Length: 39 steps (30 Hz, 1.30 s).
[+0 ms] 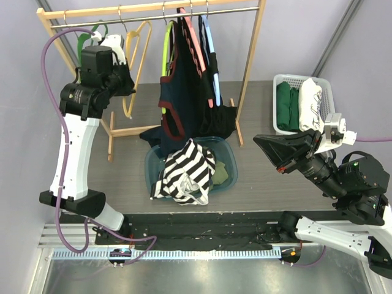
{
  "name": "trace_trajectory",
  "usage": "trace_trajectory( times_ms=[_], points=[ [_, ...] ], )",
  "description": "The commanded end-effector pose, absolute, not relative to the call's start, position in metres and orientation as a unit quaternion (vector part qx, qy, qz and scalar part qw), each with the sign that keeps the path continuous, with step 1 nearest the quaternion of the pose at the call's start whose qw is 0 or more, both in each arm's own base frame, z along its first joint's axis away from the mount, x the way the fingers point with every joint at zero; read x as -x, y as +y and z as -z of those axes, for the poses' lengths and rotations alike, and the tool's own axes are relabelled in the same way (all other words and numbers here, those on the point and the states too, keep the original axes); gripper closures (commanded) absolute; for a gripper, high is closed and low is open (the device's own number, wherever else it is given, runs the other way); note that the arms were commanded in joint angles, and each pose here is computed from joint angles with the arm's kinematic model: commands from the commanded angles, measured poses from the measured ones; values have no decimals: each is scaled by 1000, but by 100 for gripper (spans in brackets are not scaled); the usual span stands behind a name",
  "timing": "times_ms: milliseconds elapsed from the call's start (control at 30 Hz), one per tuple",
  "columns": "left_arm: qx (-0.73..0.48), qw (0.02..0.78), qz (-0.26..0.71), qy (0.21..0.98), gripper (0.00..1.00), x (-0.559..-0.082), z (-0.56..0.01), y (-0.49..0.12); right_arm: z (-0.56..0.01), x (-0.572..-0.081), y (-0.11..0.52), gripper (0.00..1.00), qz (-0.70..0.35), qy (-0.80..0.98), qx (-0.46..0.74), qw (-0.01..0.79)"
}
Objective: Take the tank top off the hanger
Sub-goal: Place the hanger at the clothesline, then pick up the hanger from the clothesline.
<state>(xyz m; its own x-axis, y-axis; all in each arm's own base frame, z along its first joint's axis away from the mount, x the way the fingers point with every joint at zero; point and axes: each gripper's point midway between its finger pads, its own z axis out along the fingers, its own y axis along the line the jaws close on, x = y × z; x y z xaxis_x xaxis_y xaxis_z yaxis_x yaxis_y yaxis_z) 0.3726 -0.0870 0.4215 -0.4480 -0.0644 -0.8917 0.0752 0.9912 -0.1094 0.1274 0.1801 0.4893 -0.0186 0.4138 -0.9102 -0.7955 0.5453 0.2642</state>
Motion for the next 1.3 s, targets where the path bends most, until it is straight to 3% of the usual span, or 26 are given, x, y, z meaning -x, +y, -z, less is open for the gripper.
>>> trace_trajectory(
  times_ms=[0,33,67,167,433,500,533,567,633,700,733,933,1267],
  points=[
    [14,556,44,830,86,-363,-441,-71,-497,-132,175,92,-442,554,151,689],
    [14,561,42,827,74,-361,-445,-69,-496,-132,174,91,-441,556,149,689],
    [12,569,38,822,54,-356,-451,-66,-497,-133,174,88,-441,557,146,689],
    [15,590,30,806,36,-345,-467,-58,-495,-137,172,84,-436,564,135,688],
    [10,667,26,745,33,-311,-525,-44,-510,-159,182,76,-405,585,116,693],
    [5,682,39,731,34,-301,-538,-45,-498,-185,214,71,-361,625,138,678],
    [6,688,46,724,34,-296,-545,-46,-527,-187,212,70,-362,614,128,690],
    [4,690,51,722,35,-293,-547,-47,-503,-214,245,70,-318,655,151,669],
    [4,697,57,715,36,-283,-553,-45,-536,-229,257,69,-306,650,139,681],
    [-2,697,59,715,37,-279,-551,-47,-514,-261,298,60,-268,684,155,661],
    [-3,697,58,715,37,-273,-549,-45,-541,-263,299,52,-279,669,142,674],
    [-26,694,52,717,37,-259,-538,-44,-535,-293,359,47,-299,674,136,662],
    [-46,681,57,729,41,-253,-522,-48,-538,-294,376,43,-253,676,111,683]
  ],
)
